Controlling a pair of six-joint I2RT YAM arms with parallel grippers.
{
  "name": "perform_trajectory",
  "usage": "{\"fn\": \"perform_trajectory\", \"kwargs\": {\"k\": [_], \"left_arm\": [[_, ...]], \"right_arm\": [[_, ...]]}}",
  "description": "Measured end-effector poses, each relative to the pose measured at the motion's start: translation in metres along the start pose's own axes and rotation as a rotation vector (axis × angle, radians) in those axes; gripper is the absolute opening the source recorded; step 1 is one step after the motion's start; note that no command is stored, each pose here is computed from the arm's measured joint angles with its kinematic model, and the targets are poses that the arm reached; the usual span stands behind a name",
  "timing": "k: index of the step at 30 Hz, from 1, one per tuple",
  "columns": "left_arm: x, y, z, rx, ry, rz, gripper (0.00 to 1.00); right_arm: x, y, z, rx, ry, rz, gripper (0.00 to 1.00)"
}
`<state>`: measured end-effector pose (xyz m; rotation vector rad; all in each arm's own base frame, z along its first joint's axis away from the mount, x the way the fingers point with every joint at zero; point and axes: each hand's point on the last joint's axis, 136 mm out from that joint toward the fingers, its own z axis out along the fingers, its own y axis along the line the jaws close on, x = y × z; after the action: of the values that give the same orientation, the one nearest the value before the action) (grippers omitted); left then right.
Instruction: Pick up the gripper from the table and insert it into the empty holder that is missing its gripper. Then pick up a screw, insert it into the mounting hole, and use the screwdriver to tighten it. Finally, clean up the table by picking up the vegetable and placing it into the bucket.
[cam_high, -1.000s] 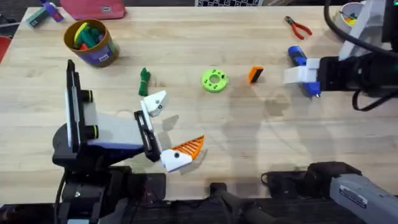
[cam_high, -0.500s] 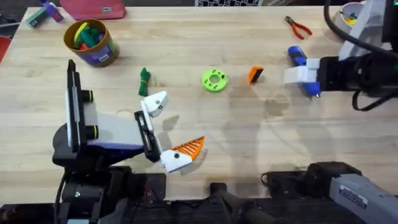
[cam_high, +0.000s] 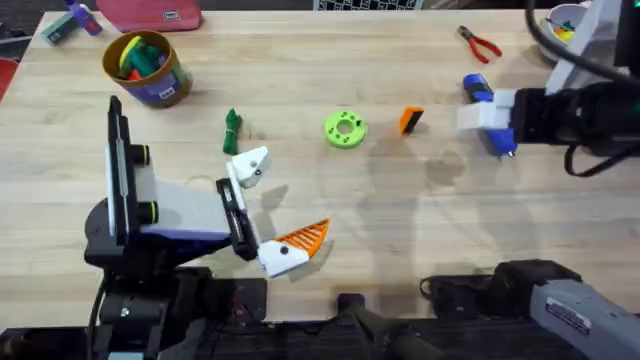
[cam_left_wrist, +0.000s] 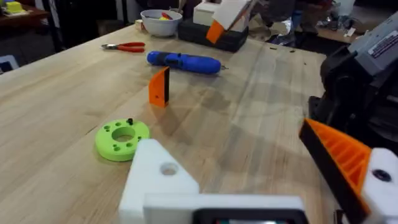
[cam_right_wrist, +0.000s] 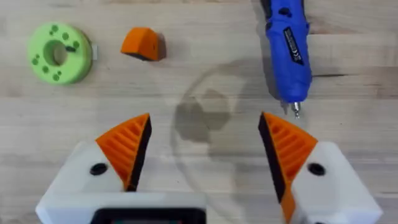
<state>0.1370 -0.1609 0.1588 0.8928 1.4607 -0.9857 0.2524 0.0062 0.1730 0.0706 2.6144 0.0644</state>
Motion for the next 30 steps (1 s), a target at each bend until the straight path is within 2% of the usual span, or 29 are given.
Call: {"fn": "perform_trajectory", "kwargs": {"k": [3, 6, 10, 14, 21, 30], "left_arm": [[0.0, 0.0, 0.0, 0.0, 0.0, 0.0, 0.985], [0.0, 0.0, 0.0, 0.0, 0.0, 0.0, 0.985], [0.0, 0.0, 0.0, 0.001, 0.0, 0.0, 0.985], [0.0, -0.001, 0.0, 0.003, 0.0, 0.0, 0.985], [0.0, -0.001, 0.0, 0.003, 0.0, 0.0, 0.986], [0.0, -0.001, 0.0, 0.004, 0.0, 0.0, 0.985]], "right_arm": [[-0.006, 0.001, -0.001, -0.003, -0.023, 0.057, 0.994], [0.0, 0.007, -0.003, -0.005, 0.034, 0.074, 0.994], [-0.003, 0.024, -0.002, 0.008, 0.164, 0.028, 0.994], [-0.026, 0.049, 0.006, 0.012, 0.238, -0.04, 0.994], [-0.047, 0.087, 0.044, 0.013, 0.344, -0.113, 0.994], [-0.044, 0.088, 0.091, 0.059, 0.43, -0.061, 0.977]]}}
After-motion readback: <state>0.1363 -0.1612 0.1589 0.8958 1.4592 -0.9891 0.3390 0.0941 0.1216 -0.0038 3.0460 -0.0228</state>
